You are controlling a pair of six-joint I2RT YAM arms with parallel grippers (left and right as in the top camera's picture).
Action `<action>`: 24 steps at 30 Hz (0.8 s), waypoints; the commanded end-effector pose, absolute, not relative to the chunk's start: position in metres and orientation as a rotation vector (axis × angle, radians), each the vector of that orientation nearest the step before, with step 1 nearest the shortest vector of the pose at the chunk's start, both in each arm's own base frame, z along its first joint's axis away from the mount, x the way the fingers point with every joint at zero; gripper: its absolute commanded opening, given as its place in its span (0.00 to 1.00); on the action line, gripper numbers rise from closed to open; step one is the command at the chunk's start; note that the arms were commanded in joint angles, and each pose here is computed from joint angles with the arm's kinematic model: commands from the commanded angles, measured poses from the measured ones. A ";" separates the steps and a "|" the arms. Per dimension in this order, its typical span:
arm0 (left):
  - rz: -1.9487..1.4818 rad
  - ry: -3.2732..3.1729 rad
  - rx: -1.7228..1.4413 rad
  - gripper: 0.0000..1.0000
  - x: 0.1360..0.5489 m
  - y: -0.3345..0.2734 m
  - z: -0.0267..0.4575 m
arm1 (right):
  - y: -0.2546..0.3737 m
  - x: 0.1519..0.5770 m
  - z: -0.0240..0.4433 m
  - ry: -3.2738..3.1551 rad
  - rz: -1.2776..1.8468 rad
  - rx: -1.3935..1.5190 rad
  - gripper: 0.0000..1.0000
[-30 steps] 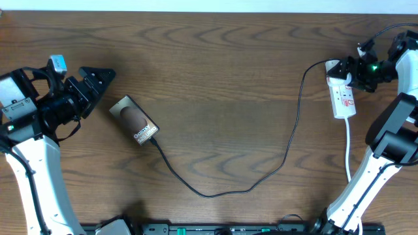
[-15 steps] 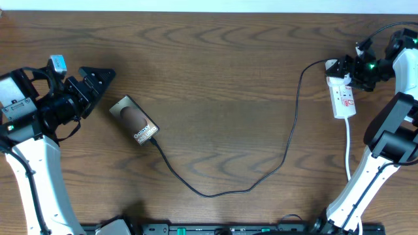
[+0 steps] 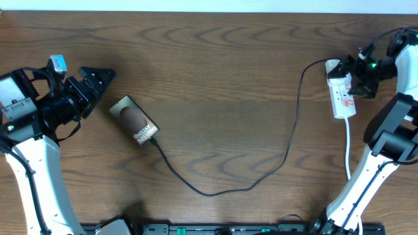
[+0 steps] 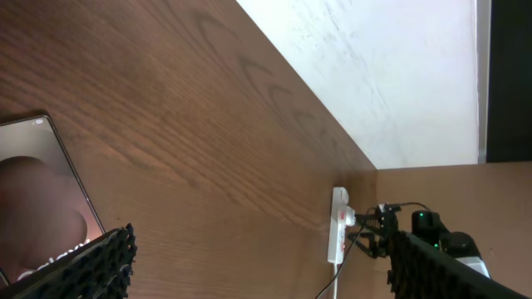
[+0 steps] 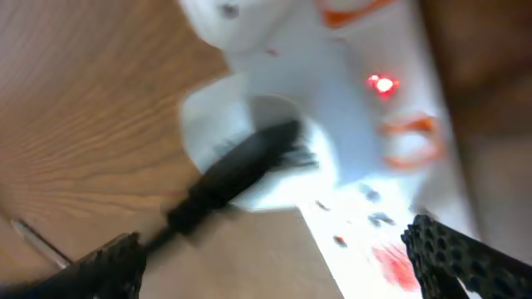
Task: Plug charger to phone and switch on socket
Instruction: 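Lift the right gripper up and away from the power strip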
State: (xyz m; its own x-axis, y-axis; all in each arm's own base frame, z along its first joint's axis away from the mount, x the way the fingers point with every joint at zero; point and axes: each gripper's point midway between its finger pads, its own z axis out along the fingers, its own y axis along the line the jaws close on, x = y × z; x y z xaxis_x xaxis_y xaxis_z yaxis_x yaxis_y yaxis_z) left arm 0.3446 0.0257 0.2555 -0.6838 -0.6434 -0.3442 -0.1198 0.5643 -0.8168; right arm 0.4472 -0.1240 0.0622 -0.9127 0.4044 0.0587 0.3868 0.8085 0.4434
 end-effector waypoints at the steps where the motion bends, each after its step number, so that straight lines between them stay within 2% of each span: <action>1: -1.062 2.157 -0.585 0.94 0.344 0.025 0.257 | -0.152 0.445 0.081 2.963 0.508 0.702 0.99; 5: -1.062 2.157 -0.585 0.94 0.344 0.025 0.257 | -0.163 0.436 0.106 2.981 0.389 0.738 0.99; 16: -1.063 2.159 -0.588 0.94 0.343 0.025 0.257 | -0.156 0.432 0.167 2.899 0.346 0.758 0.99; 24: -1.063 2.158 -0.587 0.94 0.343 0.025 0.257 | -0.135 0.424 0.236 2.767 0.274 0.709 0.99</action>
State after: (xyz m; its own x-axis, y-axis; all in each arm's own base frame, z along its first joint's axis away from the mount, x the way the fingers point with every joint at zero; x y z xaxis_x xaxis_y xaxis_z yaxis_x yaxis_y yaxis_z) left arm 0.3445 0.0256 0.2554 -0.6841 -0.6436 -0.3431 -0.1207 0.5638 -0.8170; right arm 0.4304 -0.1479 0.1825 -0.8657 0.4919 -0.0924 0.4579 0.8530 0.2504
